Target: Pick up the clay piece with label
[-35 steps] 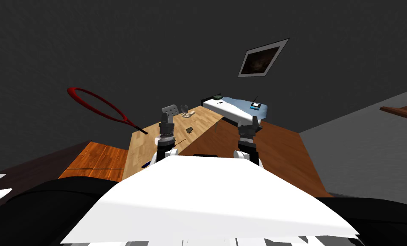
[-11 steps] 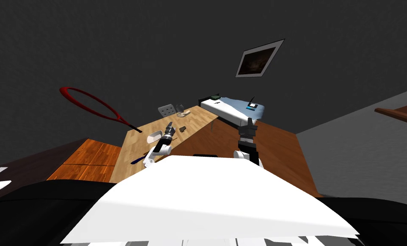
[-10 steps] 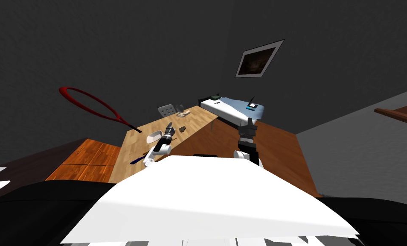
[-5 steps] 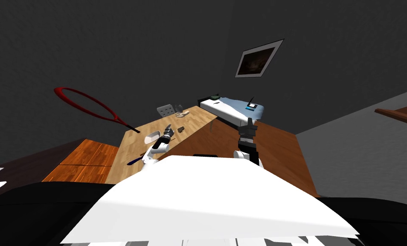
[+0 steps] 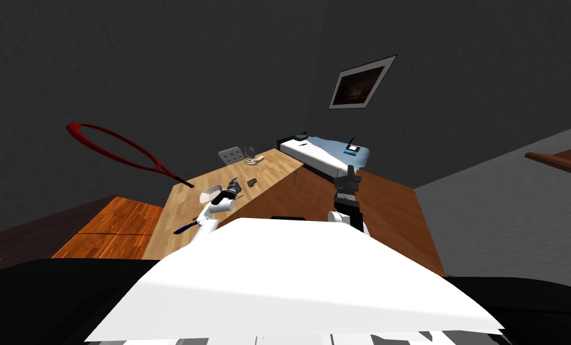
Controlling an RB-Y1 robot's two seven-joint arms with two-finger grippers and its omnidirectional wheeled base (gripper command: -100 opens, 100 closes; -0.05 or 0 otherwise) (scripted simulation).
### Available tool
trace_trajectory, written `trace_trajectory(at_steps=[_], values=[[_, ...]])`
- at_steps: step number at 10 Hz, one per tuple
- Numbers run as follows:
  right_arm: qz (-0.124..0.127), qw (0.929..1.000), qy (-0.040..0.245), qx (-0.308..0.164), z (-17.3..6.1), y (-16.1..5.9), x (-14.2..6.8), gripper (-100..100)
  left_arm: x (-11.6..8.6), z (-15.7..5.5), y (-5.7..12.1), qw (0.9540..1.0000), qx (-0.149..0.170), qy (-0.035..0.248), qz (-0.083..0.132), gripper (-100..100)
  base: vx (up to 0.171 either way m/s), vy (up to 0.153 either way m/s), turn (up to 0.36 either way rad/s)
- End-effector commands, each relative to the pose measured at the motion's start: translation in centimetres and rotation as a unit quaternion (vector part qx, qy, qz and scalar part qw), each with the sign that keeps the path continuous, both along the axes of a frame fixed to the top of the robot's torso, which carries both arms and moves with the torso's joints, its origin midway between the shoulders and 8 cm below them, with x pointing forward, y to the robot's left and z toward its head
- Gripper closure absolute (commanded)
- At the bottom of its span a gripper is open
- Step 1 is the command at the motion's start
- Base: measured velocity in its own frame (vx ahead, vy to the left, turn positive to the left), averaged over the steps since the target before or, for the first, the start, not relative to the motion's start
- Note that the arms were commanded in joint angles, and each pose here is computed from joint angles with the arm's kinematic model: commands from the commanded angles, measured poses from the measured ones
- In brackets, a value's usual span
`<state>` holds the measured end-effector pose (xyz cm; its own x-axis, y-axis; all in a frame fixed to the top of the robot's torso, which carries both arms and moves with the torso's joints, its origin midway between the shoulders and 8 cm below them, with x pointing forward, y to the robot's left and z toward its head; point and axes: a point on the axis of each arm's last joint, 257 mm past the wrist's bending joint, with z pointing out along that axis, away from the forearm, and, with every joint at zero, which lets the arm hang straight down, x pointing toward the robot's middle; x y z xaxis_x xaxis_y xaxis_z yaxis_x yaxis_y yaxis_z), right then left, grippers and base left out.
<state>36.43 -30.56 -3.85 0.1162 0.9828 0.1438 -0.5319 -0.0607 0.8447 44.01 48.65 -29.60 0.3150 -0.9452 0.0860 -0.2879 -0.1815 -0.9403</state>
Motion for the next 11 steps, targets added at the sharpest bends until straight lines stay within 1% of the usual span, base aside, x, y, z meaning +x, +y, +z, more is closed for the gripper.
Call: trace_trajectory(at_steps=[1, 2, 3, 4, 5, 6, 7, 8, 9, 10, 11], values=[[0.0, 1.0, 0.0, 0.0, 0.0, 0.0, 0.0, 0, -0.4, -1.3, 0.6, 0.9995, -0.015, 0.023, 0.012, -100, 0.022, -0.033, -0.005], [0.0, 1.0, 0.0, 0.0, 0.0, 0.0, 0.0, 0, -0.4, -1.4, 0.6, 0.9995, -0.015, 0.023, 0.012, -100, 0.01, -0.016, 0.003], [0.0, 1.0, 0.0, 0.0, 0.0, 0.0, 0.0, 0, -0.5, -2.5, 1.9, 0.998, -0.038, 0.04, 0.031, -100, 0.017, -0.022, -0.02], [0.0, 1.0, 0.0, 0.0, 0.0, 0.0, 0.0, 0, -0.7, -2.8, 1.9, 0.9976, -0.04, 0.047, 0.033, -100, 0.021, -0.023, -0.008], [0.0, 1.0, 0.0, 0.0, 0.0, 0.0, 0.0, 0, -0.8, -3.8, 3.1, 0.9949, -0.062, 0.061, 0.052, -100, 0.039, -0.03, -0.018], [0.0, 1.0, 0.0, 0.0, 0.0, 0.0, 0.0, 0, -1.0, -4.2, 3.1, 0.9941, -0.064, 0.07, 0.053, -100, 0.035, -0.025, -0.011], [0.0, 1.0, 0.0, 0.0, 0.0, 0.0, 0.0, 0, -1.1, -5.1, 4.0, 0.9904, -0.086, 0.081, 0.071, -100, 0.033, -0.024, -0.026], [0.0, 1.0, 0.0, 0.0, 0.0, 0.0, 0.0, 0, -1.4, -5.6, 4.0, 0.9891, -0.089, 0.092, 0.073, -100, 0.025, -0.018, -0.013], [0.0, 1.0, 0.0, 0.0, 0.0, 0.0, 0.0, 0, -1.5, -6.4, 4.8, 0.9844, -0.111, 0.102, 0.091, -100, 0.026, -0.017, -0.026], [0.0, 1.0, 0.0, 0.0, 0.0, 0.0, 0.0, 0, -1.8, -6.8, 4.7, 0.9829, -0.113, 0.112, 0.093, -100, 0.028, -0.012, -0.016], [0.0, 1.0, 0.0, 0.0, 0.0, 0.0, 0.0, 0, -1.9, -7.8, 5.3, 0.9766, -0.136, 0.125, 0.11, -100, 0.036, -0.013, -0.033]])
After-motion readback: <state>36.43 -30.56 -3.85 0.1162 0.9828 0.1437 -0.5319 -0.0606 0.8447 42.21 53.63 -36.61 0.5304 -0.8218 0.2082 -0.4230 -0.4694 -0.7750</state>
